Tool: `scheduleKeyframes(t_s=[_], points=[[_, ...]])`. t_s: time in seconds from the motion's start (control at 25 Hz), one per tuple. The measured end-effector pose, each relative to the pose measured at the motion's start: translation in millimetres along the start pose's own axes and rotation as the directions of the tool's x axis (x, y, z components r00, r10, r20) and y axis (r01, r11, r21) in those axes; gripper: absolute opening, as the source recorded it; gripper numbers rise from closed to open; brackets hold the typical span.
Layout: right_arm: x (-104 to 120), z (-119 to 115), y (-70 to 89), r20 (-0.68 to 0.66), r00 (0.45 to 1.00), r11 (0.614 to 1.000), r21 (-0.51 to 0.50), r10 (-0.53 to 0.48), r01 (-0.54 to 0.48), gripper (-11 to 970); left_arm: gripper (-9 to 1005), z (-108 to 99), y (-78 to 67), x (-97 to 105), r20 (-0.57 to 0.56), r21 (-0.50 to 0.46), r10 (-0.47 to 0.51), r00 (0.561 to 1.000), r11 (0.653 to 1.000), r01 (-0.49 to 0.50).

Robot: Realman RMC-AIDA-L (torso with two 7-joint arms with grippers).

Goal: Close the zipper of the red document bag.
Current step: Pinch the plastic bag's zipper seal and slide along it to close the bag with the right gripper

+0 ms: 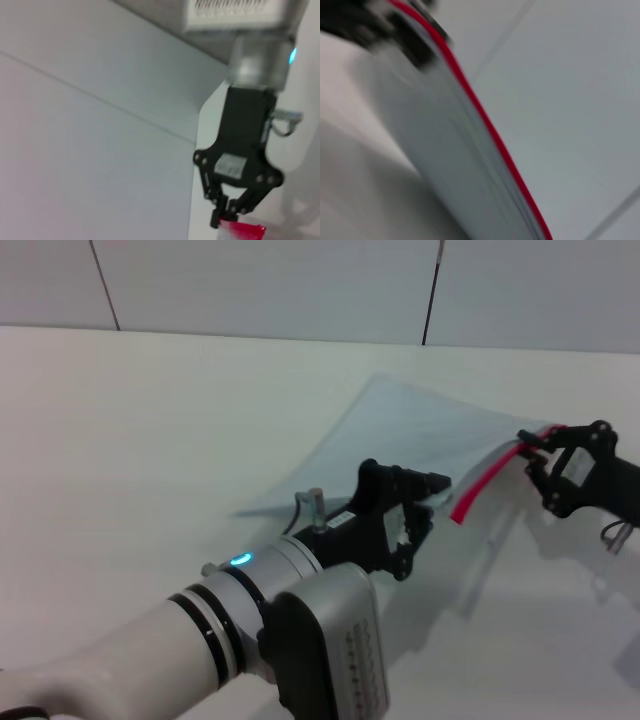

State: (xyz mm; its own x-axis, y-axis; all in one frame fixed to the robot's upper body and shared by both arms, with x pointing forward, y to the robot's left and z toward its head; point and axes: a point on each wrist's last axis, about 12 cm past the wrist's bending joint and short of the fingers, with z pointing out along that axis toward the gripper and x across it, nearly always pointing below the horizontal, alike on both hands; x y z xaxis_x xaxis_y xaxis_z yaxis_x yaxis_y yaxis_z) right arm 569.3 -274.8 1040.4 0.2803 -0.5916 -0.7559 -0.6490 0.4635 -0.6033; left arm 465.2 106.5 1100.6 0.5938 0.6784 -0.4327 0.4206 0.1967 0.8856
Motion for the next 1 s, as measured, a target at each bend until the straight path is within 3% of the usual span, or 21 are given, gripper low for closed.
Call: scheduleKeyframes(t_s=[0.36,0.52,0.72,0.76,0.8,0.84,0.92,1.0], points=[[17.5,1.2,-20.4,-0.155,0.985,0.987,0.151,0.077,-0.053,101,55,-6.9,-4.0,-11.1,0.063,0.001,0.015,0.998,1.0,-0.015],[25.7,-2.4,-32.4,-0.199,0.966,0.956,0.271,0.167,-0.109,111,54,-10.1,-5.1,-14.5,0.093,-0.014,0.025,0.995,1.0,-0.024],[28.2,-9.2,-41.3,-0.126,0.942,0.87,0.436,0.311,-0.229,125,86,-14.1,-13.3,-7.2,0.112,-0.057,0.083,0.99,0.995,-0.077],[28.9,-11.2,-43.3,-0.103,0.933,0.842,0.474,0.344,-0.258,127,92,-14.1,-15.6,-5.2,0.116,-0.073,0.089,0.989,0.994,-0.081],[30.1,-17.0,-44.5,-0.045,0.916,0.782,0.539,0.398,-0.314,130,99,-14.1,-17.0,-3.6,0.121,-0.088,0.092,0.988,0.993,-0.082],[30.1,-17.0,-44.5,-0.045,0.916,0.782,0.539,0.398,-0.314,133,105,-13.9,-17.8,-1.7,0.122,-0.103,0.088,0.989,0.992,-0.076],[29.3,-23.5,-43.4,0.022,0.906,0.733,0.579,0.422,-0.355,138,118,-12.8,-15.7,2.8,0.123,-0.148,0.061,0.99,0.988,-0.043],[27.9,-32.1,-40.6,0.093,0.899,0.69,0.61,0.427,-0.39,217,130,-11.2,-9.8,8.4,0.118,-0.197,0.011,0.993,0.98,0.012]])
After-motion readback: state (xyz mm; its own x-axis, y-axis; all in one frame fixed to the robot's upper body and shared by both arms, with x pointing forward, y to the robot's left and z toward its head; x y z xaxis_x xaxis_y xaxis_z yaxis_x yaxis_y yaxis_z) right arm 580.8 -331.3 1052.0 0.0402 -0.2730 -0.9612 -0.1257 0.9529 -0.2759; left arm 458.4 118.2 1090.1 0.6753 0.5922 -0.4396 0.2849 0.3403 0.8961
